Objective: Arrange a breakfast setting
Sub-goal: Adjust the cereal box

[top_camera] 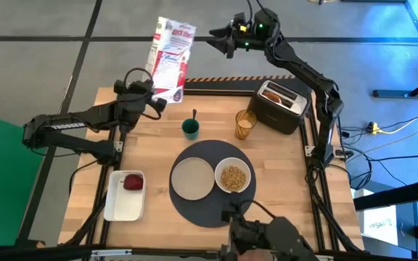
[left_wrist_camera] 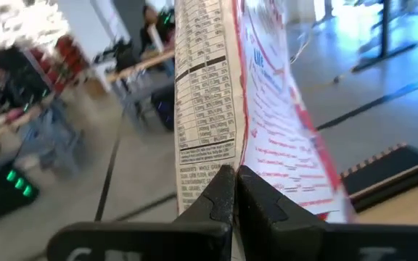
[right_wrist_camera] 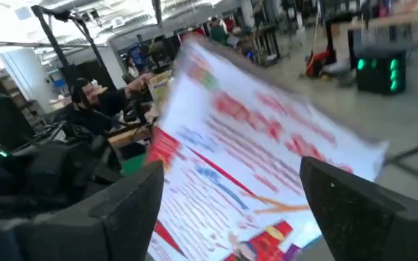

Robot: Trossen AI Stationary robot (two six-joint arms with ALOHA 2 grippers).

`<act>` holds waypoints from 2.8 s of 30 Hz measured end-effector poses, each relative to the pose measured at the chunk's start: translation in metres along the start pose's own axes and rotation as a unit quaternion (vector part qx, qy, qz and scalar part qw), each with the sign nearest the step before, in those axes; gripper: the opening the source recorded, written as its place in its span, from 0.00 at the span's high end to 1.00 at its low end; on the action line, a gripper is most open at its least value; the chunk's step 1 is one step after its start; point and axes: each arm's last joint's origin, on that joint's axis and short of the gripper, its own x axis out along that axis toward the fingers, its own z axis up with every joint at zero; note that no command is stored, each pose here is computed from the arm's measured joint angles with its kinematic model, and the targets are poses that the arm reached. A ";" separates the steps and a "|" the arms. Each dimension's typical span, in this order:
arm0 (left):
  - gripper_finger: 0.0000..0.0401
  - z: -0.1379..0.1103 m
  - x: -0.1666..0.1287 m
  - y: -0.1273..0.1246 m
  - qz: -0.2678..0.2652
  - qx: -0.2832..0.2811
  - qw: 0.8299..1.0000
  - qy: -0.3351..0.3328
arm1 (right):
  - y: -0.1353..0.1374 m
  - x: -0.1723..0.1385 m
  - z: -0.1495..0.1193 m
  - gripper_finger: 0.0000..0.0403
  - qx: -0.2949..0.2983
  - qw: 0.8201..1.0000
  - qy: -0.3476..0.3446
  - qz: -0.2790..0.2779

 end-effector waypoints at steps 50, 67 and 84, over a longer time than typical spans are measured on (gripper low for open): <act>0.74 0.023 -0.022 0.035 -0.005 0.068 0.996 -0.064 | 0.092 0.055 -0.013 1.00 -0.467 0.866 0.143 -0.106; 0.72 0.025 -0.027 0.042 -0.100 -0.068 0.989 -0.086 | 0.116 0.037 0.017 1.00 -0.561 0.823 0.068 -0.058; 0.72 0.037 -0.055 0.084 -0.422 -0.181 0.868 -0.189 | 0.162 -0.049 0.067 1.00 -0.415 0.777 -0.087 0.465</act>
